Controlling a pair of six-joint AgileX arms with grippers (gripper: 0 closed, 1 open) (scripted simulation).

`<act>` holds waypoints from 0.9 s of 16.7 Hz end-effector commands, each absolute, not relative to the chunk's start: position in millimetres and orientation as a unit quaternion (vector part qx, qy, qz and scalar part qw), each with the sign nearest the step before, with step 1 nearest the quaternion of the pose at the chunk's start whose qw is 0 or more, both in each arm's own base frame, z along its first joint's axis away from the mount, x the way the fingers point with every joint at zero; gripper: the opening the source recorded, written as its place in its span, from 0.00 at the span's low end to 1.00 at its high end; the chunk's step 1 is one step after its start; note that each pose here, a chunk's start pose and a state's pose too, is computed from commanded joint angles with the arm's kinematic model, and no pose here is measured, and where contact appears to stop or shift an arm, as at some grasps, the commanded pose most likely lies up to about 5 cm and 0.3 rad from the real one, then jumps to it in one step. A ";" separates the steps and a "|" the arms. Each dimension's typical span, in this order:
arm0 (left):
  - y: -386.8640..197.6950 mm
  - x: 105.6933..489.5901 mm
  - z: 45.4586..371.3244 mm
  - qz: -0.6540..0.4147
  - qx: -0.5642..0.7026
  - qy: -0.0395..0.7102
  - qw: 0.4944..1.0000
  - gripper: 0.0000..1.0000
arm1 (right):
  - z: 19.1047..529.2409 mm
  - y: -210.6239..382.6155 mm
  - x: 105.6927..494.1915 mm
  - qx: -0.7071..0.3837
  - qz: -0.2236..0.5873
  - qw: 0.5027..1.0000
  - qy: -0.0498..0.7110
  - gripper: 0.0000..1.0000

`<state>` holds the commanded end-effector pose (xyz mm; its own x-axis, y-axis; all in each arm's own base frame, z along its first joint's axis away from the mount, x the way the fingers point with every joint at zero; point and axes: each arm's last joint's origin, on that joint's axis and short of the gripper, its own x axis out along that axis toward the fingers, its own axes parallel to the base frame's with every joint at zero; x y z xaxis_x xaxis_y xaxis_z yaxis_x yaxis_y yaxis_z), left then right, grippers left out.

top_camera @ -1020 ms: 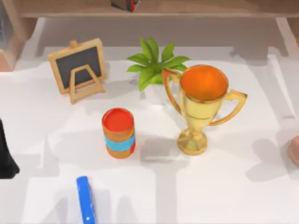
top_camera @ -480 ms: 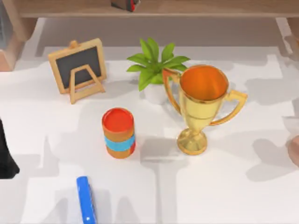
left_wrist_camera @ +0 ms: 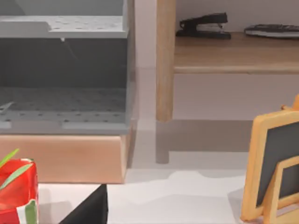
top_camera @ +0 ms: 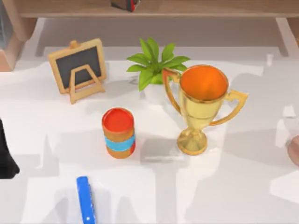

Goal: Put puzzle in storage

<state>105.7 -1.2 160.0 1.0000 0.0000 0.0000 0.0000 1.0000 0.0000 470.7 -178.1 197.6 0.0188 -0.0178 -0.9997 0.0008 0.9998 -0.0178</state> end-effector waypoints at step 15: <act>-1.2 105.7 160.0 0.000 0.000 0.000 1.000 1.00 | 182.2 -181.1 473.9 0.006 -0.002 0.708 0.707 0.60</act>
<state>105.7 -1.2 160.0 1.0000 0.0000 0.0000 0.0000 1.0000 0.0000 473.9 -181.1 182.2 0.0015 0.0057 -1.0000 0.0107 0.9999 0.0057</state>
